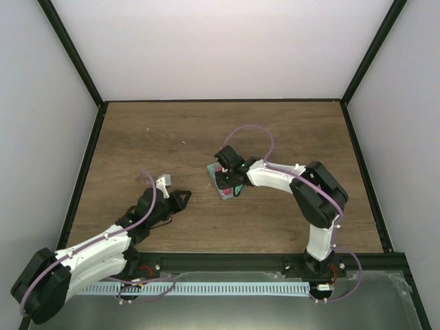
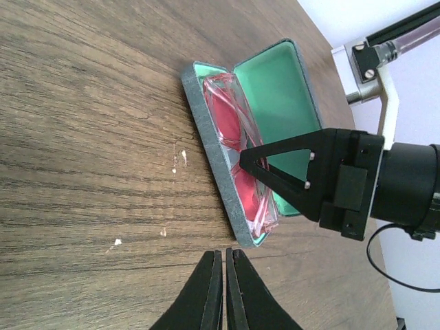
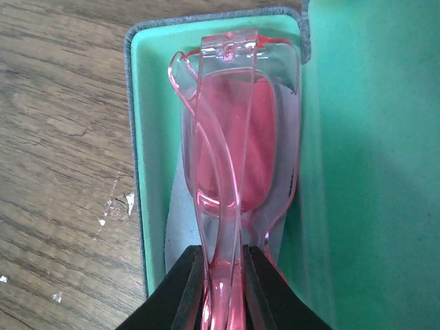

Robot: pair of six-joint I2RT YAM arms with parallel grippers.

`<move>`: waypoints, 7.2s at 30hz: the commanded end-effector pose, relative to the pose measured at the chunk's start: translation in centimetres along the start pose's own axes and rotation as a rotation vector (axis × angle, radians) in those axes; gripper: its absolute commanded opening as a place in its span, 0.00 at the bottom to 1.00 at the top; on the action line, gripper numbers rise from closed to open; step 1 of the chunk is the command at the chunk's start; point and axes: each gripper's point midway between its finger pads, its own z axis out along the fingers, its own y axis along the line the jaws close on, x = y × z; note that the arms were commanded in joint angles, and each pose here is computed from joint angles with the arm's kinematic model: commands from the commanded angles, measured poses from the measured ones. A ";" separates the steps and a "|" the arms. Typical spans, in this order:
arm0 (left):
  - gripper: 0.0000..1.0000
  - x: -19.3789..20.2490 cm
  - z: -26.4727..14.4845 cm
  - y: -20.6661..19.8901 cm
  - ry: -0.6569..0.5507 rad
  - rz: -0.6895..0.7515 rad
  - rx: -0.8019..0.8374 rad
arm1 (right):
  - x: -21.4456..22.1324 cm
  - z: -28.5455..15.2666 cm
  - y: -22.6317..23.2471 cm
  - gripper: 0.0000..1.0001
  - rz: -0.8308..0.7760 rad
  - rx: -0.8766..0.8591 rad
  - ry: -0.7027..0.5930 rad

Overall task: Organize the sunglasses
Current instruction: Place the sunglasses in the sunglasses case, then close the sunglasses case at the center of the board.

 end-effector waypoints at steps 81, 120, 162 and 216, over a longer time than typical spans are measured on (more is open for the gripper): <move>1.00 -4.3 -4.9 0.8 -0.280 0.074 -0.043 | 5.1 0.6 2.8 0.07 -0.016 0.122 -0.079; 0.83 0.1 0.4 4.3 -0.116 0.055 -0.123 | -6.0 -10.0 2.3 0.13 0.011 0.006 -0.366; 0.37 6.9 6.7 1.0 0.166 0.081 -0.039 | -9.8 -3.2 -3.6 0.13 0.075 0.236 -0.270; 0.04 4.8 11.0 3.8 0.167 0.037 -0.134 | 0.5 0.4 -1.7 0.13 0.076 0.141 -0.137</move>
